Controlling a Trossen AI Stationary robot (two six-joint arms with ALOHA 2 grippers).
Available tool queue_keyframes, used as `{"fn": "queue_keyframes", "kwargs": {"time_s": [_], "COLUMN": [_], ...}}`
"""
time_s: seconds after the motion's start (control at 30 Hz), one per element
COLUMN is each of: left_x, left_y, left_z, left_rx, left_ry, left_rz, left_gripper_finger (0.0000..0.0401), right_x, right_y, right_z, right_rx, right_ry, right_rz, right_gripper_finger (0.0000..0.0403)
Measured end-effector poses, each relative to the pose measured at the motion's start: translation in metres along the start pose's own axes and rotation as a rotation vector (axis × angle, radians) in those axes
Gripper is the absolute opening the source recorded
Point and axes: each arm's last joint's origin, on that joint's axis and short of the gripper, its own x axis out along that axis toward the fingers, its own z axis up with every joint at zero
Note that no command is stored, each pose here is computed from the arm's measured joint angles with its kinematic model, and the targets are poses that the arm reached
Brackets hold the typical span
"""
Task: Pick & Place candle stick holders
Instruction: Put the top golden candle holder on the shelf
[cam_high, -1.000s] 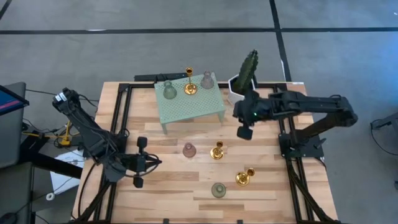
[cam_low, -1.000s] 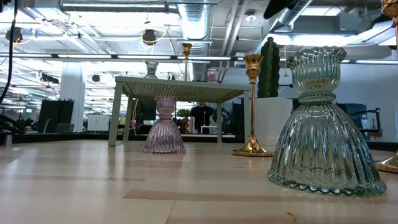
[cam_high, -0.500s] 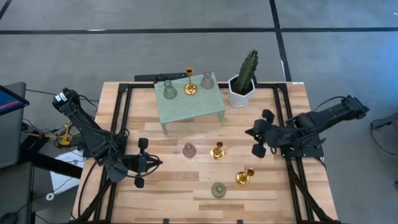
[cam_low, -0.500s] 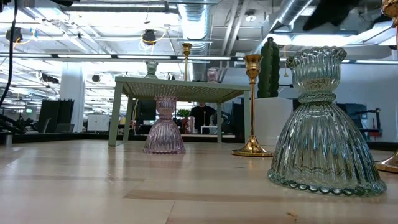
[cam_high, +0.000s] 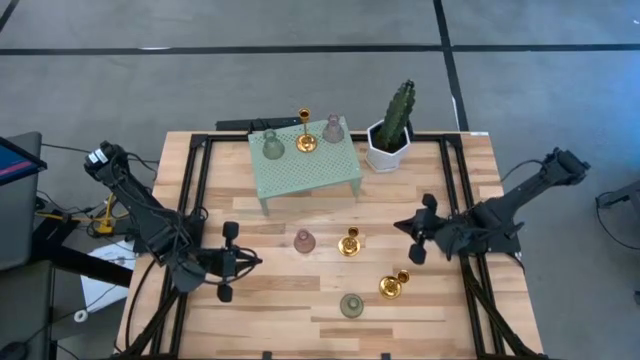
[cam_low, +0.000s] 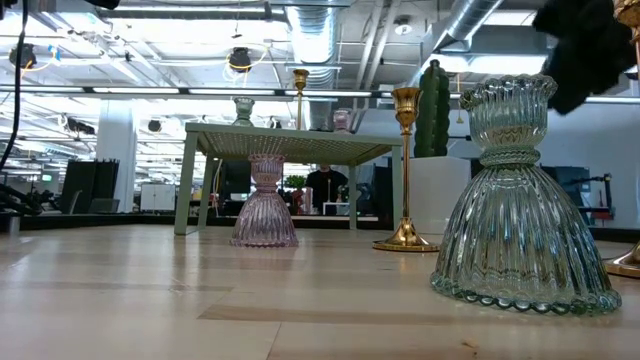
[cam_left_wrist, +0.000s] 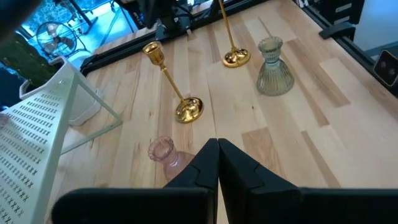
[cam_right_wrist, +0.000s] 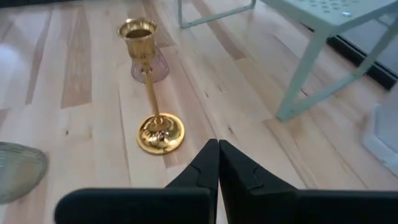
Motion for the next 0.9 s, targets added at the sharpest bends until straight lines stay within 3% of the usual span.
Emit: {"fn": "queue_keyframes", "kwargs": {"time_s": [0.3,0.53,0.7,0.9], "left_x": [0.005,0.005,0.005,0.005], "left_y": [0.005,0.006,0.006,0.006], "left_z": [0.001,0.001,0.001,0.002], "left_rx": [-0.017,-0.022,-0.024,-0.03], "left_ry": [0.006,0.005,0.002,-0.003], "left_rz": [0.036,0.042,0.042,0.042], "left_gripper_finger": [0.0008,0.0008,0.0008,0.0008], "right_x": [0.023,0.033,0.041,0.058], "right_y": [-0.006,-0.013,-0.016,-0.02], "right_z": [-0.028,-0.036,-0.036,-0.028], "right_rx": [0.016,0.062,-0.019,-0.063], "right_ry": [-0.137,-0.14,-0.096,-0.148], "right_rz": [0.044,0.187,0.266,0.304], "right_gripper_finger": [0.0,0.0,0.0,0.0]}}
